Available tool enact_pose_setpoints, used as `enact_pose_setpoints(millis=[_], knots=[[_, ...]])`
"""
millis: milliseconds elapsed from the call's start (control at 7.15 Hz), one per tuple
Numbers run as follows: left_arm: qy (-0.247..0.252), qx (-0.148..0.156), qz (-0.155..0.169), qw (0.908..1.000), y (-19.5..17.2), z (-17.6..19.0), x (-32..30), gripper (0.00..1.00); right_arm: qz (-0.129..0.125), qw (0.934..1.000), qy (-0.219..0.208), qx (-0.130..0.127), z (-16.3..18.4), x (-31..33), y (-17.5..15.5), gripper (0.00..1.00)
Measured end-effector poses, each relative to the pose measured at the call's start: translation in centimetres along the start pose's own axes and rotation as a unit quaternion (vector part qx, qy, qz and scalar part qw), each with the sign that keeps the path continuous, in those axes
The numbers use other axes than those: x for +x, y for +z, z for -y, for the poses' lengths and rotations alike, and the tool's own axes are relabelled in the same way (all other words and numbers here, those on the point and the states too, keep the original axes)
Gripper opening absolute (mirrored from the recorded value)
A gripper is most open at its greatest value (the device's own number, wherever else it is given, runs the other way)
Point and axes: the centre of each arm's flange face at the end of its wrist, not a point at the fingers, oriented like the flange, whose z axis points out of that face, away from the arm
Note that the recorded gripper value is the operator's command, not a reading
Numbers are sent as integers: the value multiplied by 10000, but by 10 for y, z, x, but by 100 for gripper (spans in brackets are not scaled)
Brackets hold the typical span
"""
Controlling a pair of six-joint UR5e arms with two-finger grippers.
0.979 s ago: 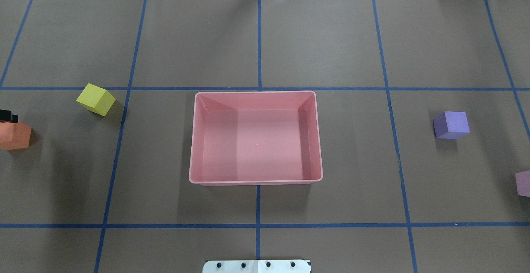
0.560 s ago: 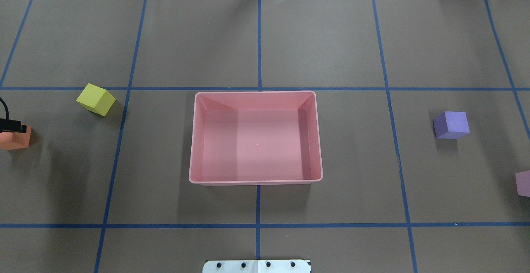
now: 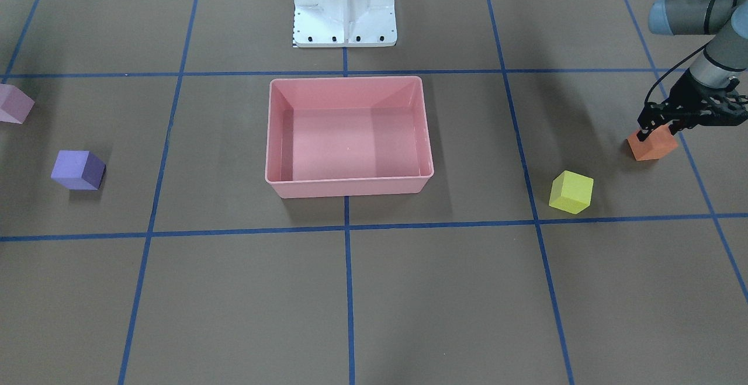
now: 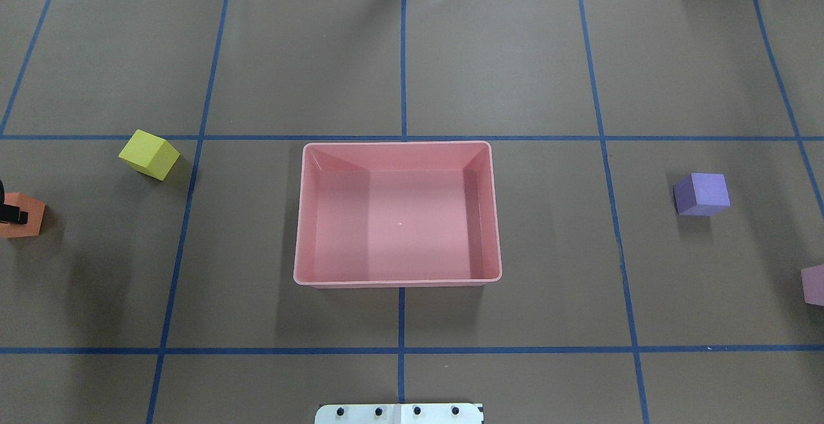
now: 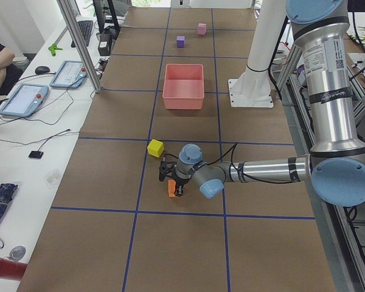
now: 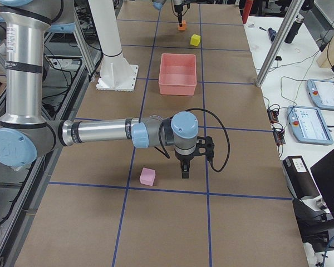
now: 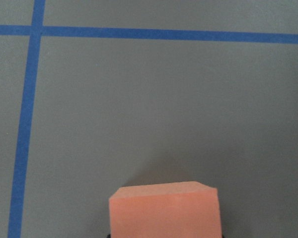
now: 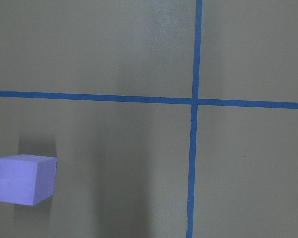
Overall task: Place blocks into pink bin with both arms
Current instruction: 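Lower the left gripper to the orange cube while the right descends to the purple cube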
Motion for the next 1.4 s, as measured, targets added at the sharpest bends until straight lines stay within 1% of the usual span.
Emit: enact_pose_setpoints(millis=[280, 420, 560, 700, 840, 979, 1119, 1259, 1399], knots=[[-20, -3, -117, 9999, -30, 11, 23, 0, 157, 9999, -13, 32, 3, -7, -3, 100], [-87, -15, -108, 9999, -51, 25, 49, 0, 221, 9997, 29, 44, 8, -16, -4, 100], [-156, -42, -77, 9998, -74, 40, 83, 0, 305, 9995, 72, 2, 13, -34, -1, 100], [-228, -68, -52, 9997, -99, 58, 122, 0, 371, 9993, 65, -75, 19, -61, 10, 100], [-345, -67, -87, 9993, -121, 76, 161, 0, 371, 9992, 75, -119, 22, -88, 27, 100], [-571, -57, -254, 9980, -138, 92, 195, 0, 306, 9994, 118, -98, 23, -114, 46, 100], [-878, -51, -492, 9949, -153, 105, 226, 0, 219, 9997, 101, -23, 22, -135, 66, 100], [-1198, -10, -724, 9902, -167, 118, 255, 0, 145, 9999, 19, -4, 19, -148, 88, 100], [-1490, 48, -939, 9844, -182, 128, 281, 0, 100, 9999, -94, -85, 14, -157, 110, 100]])
